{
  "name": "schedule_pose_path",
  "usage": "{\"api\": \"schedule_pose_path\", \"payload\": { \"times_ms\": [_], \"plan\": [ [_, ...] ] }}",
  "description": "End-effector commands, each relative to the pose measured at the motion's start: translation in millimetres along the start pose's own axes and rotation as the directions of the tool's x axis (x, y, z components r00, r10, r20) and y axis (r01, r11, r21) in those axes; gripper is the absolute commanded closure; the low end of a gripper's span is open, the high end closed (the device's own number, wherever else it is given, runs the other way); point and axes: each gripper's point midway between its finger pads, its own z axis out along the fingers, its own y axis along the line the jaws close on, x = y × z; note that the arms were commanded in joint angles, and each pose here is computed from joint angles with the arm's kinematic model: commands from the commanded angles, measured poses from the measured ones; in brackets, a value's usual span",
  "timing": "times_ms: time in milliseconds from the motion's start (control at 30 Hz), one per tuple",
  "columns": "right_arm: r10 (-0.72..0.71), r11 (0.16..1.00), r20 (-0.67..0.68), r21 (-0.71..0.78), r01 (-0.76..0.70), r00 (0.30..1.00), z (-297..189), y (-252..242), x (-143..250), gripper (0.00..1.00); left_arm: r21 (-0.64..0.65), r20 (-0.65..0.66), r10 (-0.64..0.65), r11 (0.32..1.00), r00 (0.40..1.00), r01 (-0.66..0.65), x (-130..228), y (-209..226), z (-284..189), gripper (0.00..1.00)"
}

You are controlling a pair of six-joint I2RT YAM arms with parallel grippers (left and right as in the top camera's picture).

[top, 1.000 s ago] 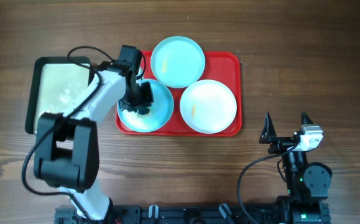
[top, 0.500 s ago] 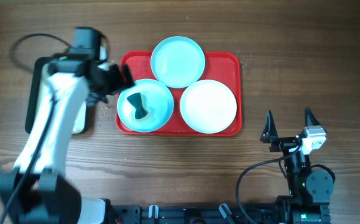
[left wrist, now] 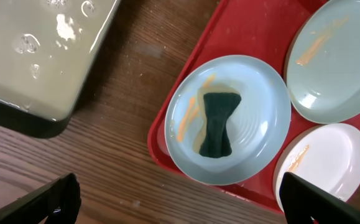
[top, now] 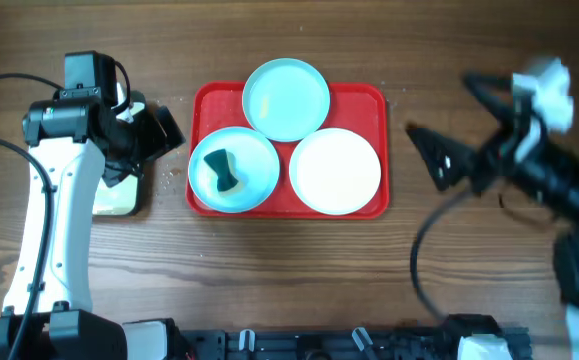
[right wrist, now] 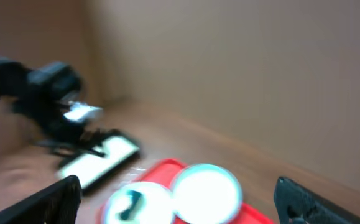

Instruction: Clean dirty plates on tray and stack at the side

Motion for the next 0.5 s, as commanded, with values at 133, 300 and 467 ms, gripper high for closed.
{"api": "schedule_pose_path", "payload": {
  "times_ms": [133,300,467],
  "plan": [
    [0.438,0.883,-0.186,-0.095,-0.46,0.88,111,-42,37,0.3,-0.005,-0.004,-0.001,1.0,1.0,0.001,-1,1,4,0.0],
    [0.463,0.875,-0.527,0.401,-0.272,0.713,195,-61,183,0.41,0.003,0.01,0.001,1.0,1.0,-0.001,-5,-1,5,0.0],
    [0.371,0.929,-0.671,0.253,-0.272,0.643,273,-12,275,0.46,0.004,0.014,0.001,1.0,1.0,-0.001,-6,-1,5,0.03]
  ]
}}
